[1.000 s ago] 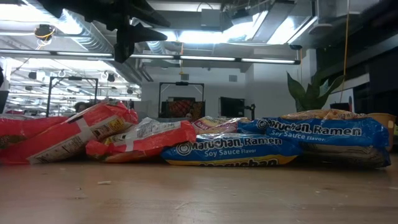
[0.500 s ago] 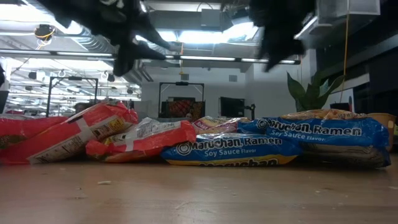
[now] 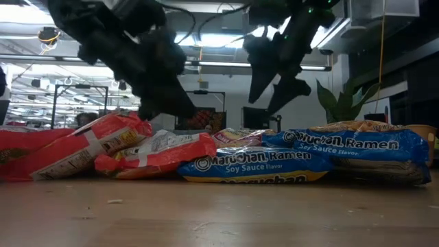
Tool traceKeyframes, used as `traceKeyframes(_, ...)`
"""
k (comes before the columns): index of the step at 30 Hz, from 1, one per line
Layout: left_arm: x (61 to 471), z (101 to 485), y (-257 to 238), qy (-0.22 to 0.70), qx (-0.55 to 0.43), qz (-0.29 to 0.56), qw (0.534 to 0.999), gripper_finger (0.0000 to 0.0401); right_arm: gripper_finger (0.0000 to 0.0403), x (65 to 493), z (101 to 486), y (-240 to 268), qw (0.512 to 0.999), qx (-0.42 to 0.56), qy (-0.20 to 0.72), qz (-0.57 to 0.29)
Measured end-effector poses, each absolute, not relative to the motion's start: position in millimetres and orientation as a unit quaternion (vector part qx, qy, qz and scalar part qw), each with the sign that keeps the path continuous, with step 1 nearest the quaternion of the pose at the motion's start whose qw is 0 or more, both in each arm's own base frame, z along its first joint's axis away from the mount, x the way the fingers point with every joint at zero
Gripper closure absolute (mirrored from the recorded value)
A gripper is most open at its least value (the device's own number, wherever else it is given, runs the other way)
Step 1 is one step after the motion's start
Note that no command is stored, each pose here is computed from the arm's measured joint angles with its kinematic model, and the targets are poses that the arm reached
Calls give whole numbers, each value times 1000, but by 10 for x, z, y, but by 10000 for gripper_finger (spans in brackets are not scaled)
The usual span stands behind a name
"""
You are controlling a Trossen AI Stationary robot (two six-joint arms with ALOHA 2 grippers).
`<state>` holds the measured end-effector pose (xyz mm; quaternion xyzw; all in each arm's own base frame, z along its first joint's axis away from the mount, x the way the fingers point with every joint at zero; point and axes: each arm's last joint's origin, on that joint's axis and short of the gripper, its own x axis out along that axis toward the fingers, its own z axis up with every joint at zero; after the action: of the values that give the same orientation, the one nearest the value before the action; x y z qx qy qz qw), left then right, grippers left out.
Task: Sort Maruchan noodles
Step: Put the red noodle pack into the blue bin
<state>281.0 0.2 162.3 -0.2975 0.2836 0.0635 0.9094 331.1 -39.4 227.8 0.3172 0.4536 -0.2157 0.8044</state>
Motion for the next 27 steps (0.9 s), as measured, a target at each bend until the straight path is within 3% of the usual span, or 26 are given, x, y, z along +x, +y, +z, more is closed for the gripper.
traceKeyframes(7,2872,1382,165,303,-276,107,906,398,120,3336,2197,-408,789,334,458,-235)
traceKeyframes(14,2929,1163,346,308,-289,128,897,399,120,3266,2015,-407,769,368,461,-246)
traceKeyframes(27,2929,1099,425,318,-285,128,895,400,120,3310,1698,-394,779,420,407,-225)
